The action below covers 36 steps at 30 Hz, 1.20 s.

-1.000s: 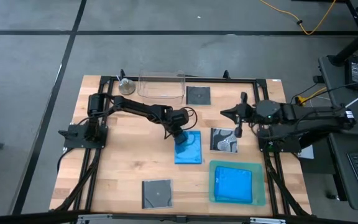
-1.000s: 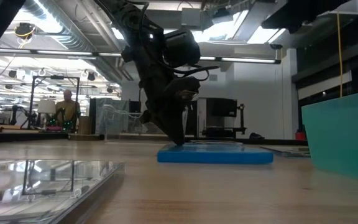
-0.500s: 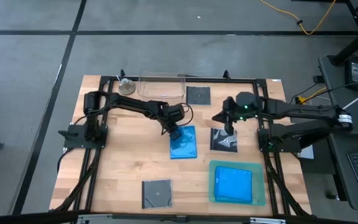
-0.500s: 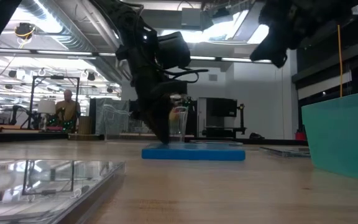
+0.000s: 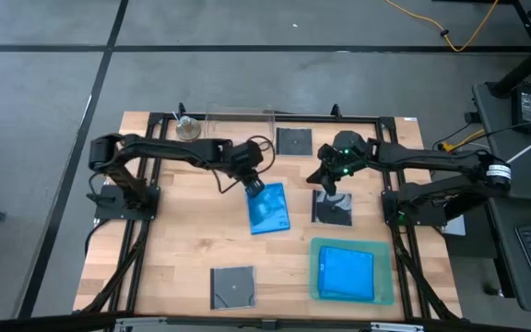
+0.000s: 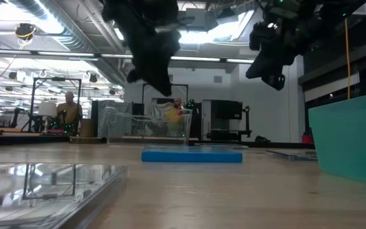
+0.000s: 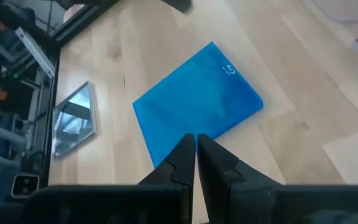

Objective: Pick & place jewel cases by type
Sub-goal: Put the blue cd case into the green bin

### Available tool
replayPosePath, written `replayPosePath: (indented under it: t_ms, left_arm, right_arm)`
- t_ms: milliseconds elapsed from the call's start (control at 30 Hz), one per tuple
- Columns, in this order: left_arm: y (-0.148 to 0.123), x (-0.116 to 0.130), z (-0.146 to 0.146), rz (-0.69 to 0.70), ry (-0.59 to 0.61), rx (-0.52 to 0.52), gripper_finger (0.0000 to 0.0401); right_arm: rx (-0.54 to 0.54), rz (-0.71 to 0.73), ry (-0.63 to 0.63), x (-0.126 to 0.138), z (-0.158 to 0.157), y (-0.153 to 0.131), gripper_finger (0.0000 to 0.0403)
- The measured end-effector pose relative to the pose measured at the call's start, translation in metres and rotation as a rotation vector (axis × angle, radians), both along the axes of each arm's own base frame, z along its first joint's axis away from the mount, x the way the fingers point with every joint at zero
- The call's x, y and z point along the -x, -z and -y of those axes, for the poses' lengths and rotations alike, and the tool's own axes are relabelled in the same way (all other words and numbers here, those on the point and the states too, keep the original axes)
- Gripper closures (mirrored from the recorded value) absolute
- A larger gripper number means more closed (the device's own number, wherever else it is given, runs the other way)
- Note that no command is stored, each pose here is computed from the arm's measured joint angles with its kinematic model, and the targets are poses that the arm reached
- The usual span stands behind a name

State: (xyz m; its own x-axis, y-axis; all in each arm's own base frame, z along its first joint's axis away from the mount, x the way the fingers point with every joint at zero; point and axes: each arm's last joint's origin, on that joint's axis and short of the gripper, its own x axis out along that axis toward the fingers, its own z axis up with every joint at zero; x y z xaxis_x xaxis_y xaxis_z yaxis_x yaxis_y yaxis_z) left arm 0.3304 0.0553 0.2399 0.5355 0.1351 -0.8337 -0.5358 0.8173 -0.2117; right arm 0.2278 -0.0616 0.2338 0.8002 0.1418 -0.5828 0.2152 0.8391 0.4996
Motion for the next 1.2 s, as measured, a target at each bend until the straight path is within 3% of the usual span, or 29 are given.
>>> replayPosePath:
  t_ms: [267,533,833,1000,1200]
  left_arm:
    - [-0.025,0.023,0.028,-0.014,-0.096,0.0,0.0397]
    - [-0.008,0.036,0.05,-0.125,-0.235,0.026,0.0386]
    - [0.025,0.045,0.067,-0.103,-0.342,0.108,0.035]
    - [0.027,0.043,0.072,-0.053,-0.355,0.109,0.0341]
    - [0.027,0.043,0.072,-0.044,-0.374,0.089,0.0359]
  right_arm:
    - [-0.019,-0.015,-0.014,-0.016,0.005,0.016,0.0364]
    - [-0.177,-0.108,-0.052,-0.03,0.006,0.045,0.0256]
    - [-0.335,-0.175,-0.078,-0.046,0.008,0.077,0.016]
    - [-0.267,-0.167,-0.061,-0.049,0.008,0.081,0.0169]
    - [-0.012,-0.164,-0.126,-0.051,-0.001,0.083,0.0273]
